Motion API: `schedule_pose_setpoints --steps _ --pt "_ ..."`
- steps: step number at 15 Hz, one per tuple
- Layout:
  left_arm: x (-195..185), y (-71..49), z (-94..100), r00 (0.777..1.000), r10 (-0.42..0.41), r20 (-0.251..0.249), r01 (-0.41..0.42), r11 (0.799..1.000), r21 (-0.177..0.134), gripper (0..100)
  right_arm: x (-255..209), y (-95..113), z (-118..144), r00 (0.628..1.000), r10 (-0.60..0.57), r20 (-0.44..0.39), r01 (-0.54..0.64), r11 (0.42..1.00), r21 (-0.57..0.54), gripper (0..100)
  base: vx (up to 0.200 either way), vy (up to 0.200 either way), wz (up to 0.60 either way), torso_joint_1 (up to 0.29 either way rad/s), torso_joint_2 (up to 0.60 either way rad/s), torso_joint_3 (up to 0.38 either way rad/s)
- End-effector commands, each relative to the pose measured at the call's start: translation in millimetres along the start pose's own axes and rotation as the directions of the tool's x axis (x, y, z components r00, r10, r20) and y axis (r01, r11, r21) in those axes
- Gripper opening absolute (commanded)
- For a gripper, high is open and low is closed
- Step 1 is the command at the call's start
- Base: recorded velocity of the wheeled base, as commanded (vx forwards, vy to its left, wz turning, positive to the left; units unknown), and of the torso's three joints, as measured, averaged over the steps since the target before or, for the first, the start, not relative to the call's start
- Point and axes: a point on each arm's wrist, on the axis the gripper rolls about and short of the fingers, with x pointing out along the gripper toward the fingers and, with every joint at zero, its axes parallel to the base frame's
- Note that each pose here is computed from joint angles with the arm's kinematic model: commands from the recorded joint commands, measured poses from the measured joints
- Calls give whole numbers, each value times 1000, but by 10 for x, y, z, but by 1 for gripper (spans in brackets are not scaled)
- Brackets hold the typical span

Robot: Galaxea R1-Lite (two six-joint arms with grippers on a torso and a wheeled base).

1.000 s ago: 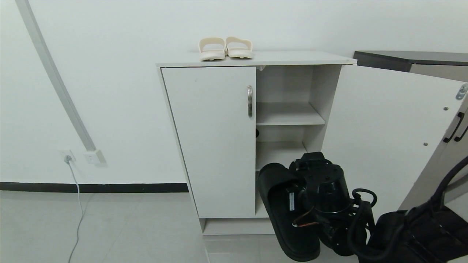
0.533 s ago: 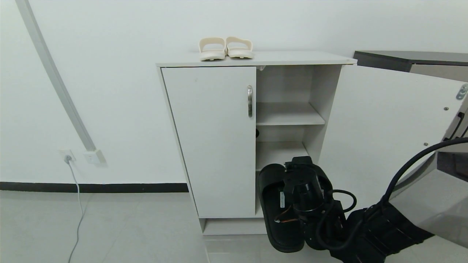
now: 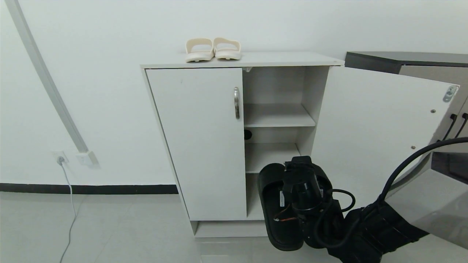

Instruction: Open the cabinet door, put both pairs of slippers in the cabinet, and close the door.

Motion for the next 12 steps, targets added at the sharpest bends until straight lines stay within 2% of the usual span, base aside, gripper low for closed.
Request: schedule_pose_setpoints --steps 1,4,5,8,12 --pt "2 0 1 1000 1 -3 -1 1000 1 0 15 2 -27 1000 0 -6 0 1000 -5 0 0 0 0 0 0 0" --pt "2 0 1 1000 1 -3 -1 1000 0 0 78 66 -126 998 60 -25 -60 998 -5 0 0 0 0 0 0 0" --pt "2 0 1 1000 0 -3 0 1000 1 0 210 149 -210 995 101 -23 -101 995 9 0 0 0 0 0 0 0" --pt "2 -1 1 1000 -2 -3 2 1000 6 0 565 89 -320 999 37 -32 -36 998 42 0 0 0 0 0 0 0" --pt "2 -1 1 1000 -3 -3 3 1000 4 0 636 64 -392 999 22 -47 -20 999 37 0 0 0 0 0 0 0"
